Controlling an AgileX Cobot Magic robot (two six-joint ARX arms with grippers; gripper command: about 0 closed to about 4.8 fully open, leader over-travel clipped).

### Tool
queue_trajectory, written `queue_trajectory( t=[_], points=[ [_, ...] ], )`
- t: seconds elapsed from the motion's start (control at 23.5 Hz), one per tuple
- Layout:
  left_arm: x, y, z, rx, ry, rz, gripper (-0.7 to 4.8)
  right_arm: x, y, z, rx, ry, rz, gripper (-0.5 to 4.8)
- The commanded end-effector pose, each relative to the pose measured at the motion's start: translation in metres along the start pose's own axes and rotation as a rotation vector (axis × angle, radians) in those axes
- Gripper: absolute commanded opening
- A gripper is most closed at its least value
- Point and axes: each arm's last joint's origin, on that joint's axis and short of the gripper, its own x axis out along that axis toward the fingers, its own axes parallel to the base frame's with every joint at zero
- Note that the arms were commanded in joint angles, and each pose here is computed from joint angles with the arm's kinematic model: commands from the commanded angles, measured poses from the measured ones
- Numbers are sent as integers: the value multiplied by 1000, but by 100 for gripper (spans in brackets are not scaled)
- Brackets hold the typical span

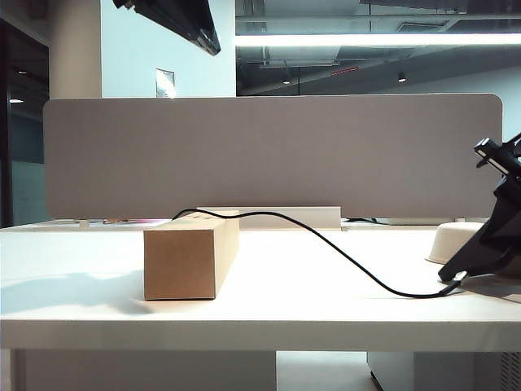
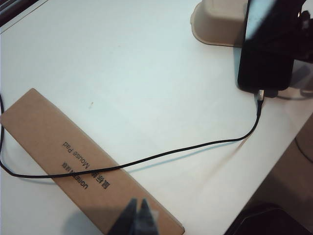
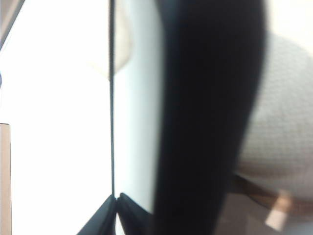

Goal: Pick up the charging cable and the phone, plug the charging cable into the charging port on the phone, and finally place them back on the table.

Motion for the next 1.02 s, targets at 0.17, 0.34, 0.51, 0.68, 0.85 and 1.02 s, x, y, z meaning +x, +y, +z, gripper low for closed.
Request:
queue_trajectory(
  t=[0.17, 0.34, 0.51, 0.68, 0.85, 1.02],
  points=[
    [-4, -1, -1, 4, 4, 2, -6, -1, -6, -7, 18, 63, -66, 361],
    [-6, -2, -2, 5, 14, -1, -6, -4, -4, -7, 21, 88, -51, 378],
    [-6, -2, -3, 3, 25, -4, -6, -14, 0, -6, 11, 86, -50, 378],
    [-6, -2, -3, 7, 24, -5, -6, -34, 7, -3, -24, 61, -62, 378],
    [-6, -2, -3, 6, 30, -6, -6, -54, 12, -5, -80, 50, -88, 377],
    [-5, -2, -6, 1, 51, -10, -6, -73, 19, -5, -110, -10, -67, 356]
  ],
)
